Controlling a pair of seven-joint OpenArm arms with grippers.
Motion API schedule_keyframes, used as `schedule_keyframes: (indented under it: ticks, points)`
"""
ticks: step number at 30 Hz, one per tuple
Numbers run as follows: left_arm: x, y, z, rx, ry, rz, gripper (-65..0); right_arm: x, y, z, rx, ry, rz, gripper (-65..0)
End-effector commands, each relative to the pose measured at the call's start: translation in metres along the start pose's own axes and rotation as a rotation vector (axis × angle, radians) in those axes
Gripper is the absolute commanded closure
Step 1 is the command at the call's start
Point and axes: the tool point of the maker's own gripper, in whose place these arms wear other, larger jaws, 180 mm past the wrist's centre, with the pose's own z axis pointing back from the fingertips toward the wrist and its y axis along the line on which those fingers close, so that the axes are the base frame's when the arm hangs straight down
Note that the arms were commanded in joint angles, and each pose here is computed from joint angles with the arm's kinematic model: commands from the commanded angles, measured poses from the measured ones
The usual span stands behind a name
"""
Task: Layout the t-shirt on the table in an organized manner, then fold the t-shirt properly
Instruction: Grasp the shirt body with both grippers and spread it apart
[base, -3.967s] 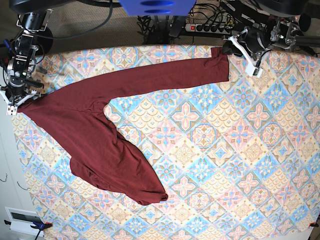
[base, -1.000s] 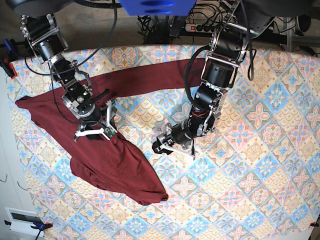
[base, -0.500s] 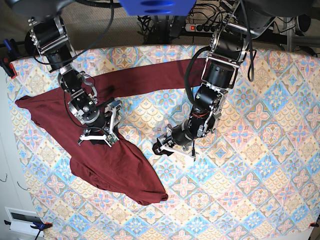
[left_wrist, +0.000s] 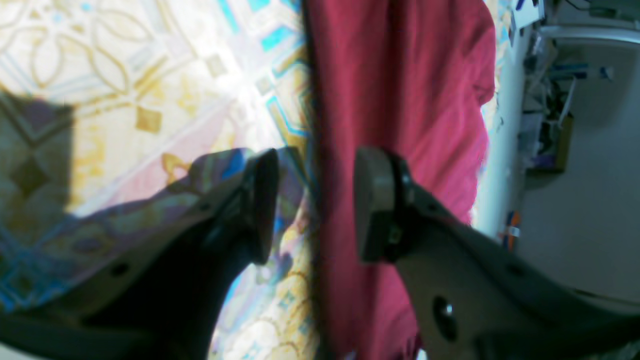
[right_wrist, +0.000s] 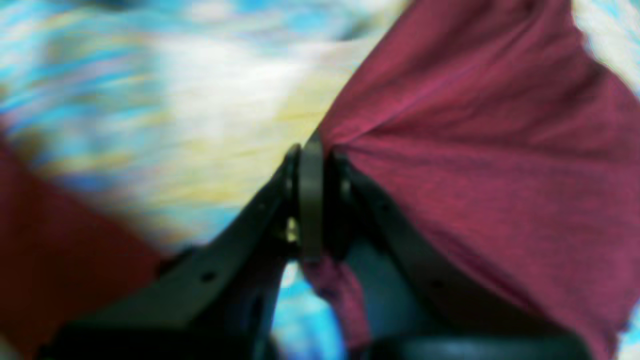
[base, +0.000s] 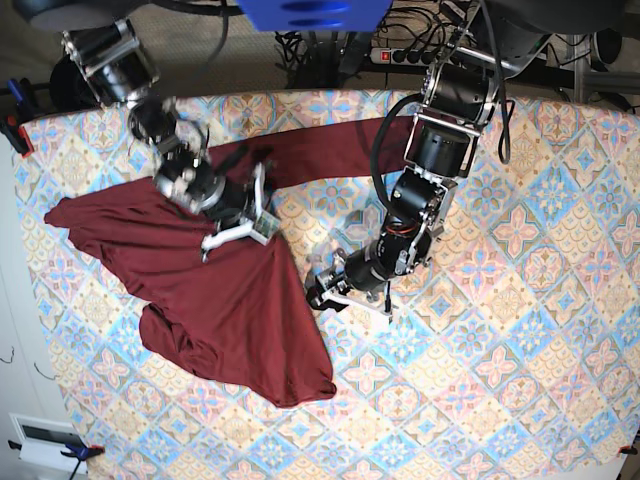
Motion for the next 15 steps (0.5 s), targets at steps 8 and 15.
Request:
schedule_keyframes:
  ticks: [8,15]
  points:
    - [-0.013,-0.022,-0.006,-0.037,0.054,-0.116,-24.1,0.029,-0.020,0.040,-0.088,-0.077,0.041,-0.7]
    - [-0.018,-0.003,-0.001,-0.002,0.063,-0.126,-24.6,0.018,-0.036,0.048,-0.136,-0.054,0.016,-0.7]
